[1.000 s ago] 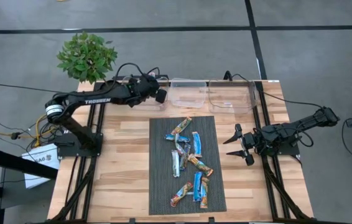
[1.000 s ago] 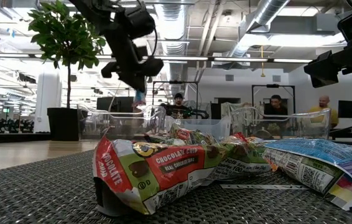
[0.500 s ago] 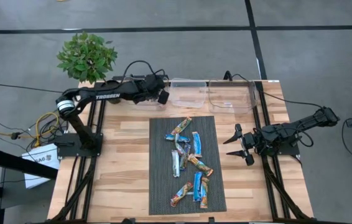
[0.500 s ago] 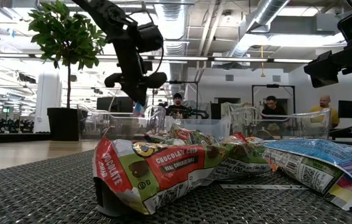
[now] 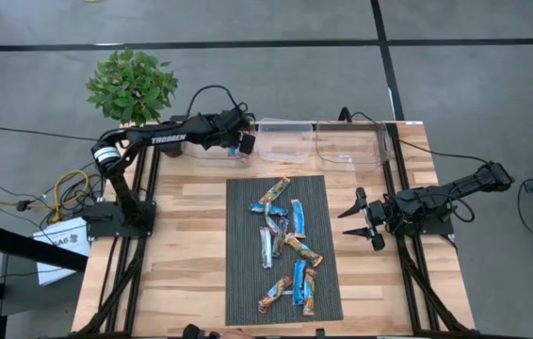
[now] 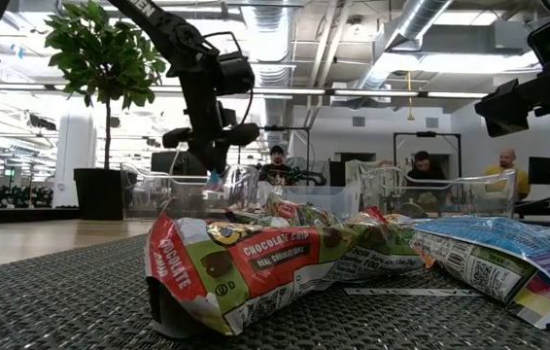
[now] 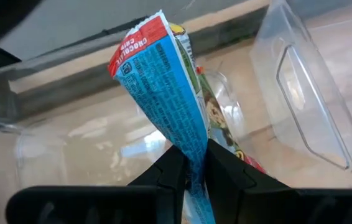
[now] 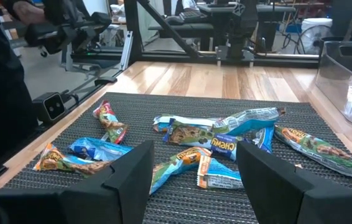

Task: Pick and place Granola Bars by type
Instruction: Put the red granola bar into the left transparent bin

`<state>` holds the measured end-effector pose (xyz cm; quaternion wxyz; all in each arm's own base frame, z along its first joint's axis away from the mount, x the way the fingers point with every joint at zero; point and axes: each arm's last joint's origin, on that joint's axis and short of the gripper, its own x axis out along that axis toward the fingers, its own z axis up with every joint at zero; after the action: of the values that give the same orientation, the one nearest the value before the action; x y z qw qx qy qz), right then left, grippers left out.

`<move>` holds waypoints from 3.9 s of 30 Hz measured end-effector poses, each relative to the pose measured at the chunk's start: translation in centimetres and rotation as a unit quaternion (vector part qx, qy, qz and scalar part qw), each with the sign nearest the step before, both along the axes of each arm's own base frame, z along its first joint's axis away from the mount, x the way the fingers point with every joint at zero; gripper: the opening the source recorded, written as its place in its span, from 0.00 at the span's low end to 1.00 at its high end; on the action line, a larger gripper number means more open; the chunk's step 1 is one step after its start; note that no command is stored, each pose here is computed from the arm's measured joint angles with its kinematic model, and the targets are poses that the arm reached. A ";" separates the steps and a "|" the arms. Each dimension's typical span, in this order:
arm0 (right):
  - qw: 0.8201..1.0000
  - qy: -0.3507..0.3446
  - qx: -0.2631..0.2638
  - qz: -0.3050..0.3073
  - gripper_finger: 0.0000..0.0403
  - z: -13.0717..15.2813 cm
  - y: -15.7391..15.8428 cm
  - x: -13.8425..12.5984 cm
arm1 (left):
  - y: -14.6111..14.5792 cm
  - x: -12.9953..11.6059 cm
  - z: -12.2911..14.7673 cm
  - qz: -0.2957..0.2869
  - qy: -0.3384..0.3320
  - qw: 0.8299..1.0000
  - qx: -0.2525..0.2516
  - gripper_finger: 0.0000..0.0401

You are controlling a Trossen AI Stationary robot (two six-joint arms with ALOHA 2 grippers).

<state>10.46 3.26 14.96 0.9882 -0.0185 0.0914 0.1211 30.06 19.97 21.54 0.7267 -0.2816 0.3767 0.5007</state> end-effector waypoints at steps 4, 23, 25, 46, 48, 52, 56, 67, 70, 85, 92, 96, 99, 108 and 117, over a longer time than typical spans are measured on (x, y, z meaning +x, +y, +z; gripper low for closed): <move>1.000 0.000 0.000 0.000 0.55 0.0 0.0 0.0 | 0.0 0.0 0.0 0.007 -0.010 1.000 -0.010 0.14; 1.000 0.000 0.000 0.000 0.55 0.0 0.0 0.0 | 0.0 0.4 0.4 -0.010 -0.034 0.999 0.001 0.32; 1.000 0.000 0.000 0.000 0.55 0.0 0.0 0.0 | 0.0 0.7 0.6 -0.026 -0.038 0.999 0.012 0.32; 1.000 0.000 0.000 0.000 0.55 0.0 0.0 0.0 | -7.3 4.1 6.3 -0.445 -0.141 0.879 0.100 0.32; 1.000 0.000 0.000 0.000 0.55 0.0 0.0 0.0 | -8.5 4.4 6.4 -0.493 -0.157 0.852 0.083 0.32; 1.000 0.000 0.000 0.000 0.55 0.0 0.0 0.0 | -11.0 4.9 6.6 -0.574 -0.190 0.795 0.055 0.32; 1.000 0.000 0.000 0.000 0.55 0.0 0.0 0.0 | -13.3 5.3 6.5 -0.620 -0.205 0.756 0.024 0.32; 1.000 0.000 0.000 0.000 0.55 0.0 0.0 0.0 | -18.4 5.6 6.0 -0.576 -0.195 0.791 -0.065 0.32; 1.000 0.000 0.000 0.000 0.55 0.0 0.0 0.0 | -20.0 5.7 6.0 -0.544 -0.201 0.809 -0.096 0.32; 1.000 0.000 0.000 0.000 0.55 0.0 0.0 0.0 | -27.2 5.0 5.2 -0.246 -0.233 0.905 -0.257 0.32; 1.000 0.000 0.000 0.000 0.55 0.0 0.0 0.0 | -27.3 4.0 4.4 -0.085 -0.223 0.939 -0.249 0.32; 1.000 0.000 0.000 0.000 0.55 0.0 0.0 0.0 | -27.0 4.2 3.3 -0.018 -0.217 0.950 -0.222 0.32; 1.000 0.002 -0.001 0.000 0.55 0.0 0.0 0.0 | -26.7 4.9 2.1 0.000 -0.214 0.953 -0.215 0.32; 1.000 0.000 0.000 0.000 0.55 0.0 0.0 0.0 | -25.6 7.5 -2.6 0.049 -0.202 0.952 -0.224 0.32; 1.000 0.000 0.000 0.000 0.55 0.0 0.0 0.0 | -24.7 8.0 -4.3 0.050 -0.179 0.962 -0.202 0.34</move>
<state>10.46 3.26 14.97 0.9883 -0.0184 0.0912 0.1211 38.10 -4.75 17.25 0.6844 -0.5259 0.3191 0.3915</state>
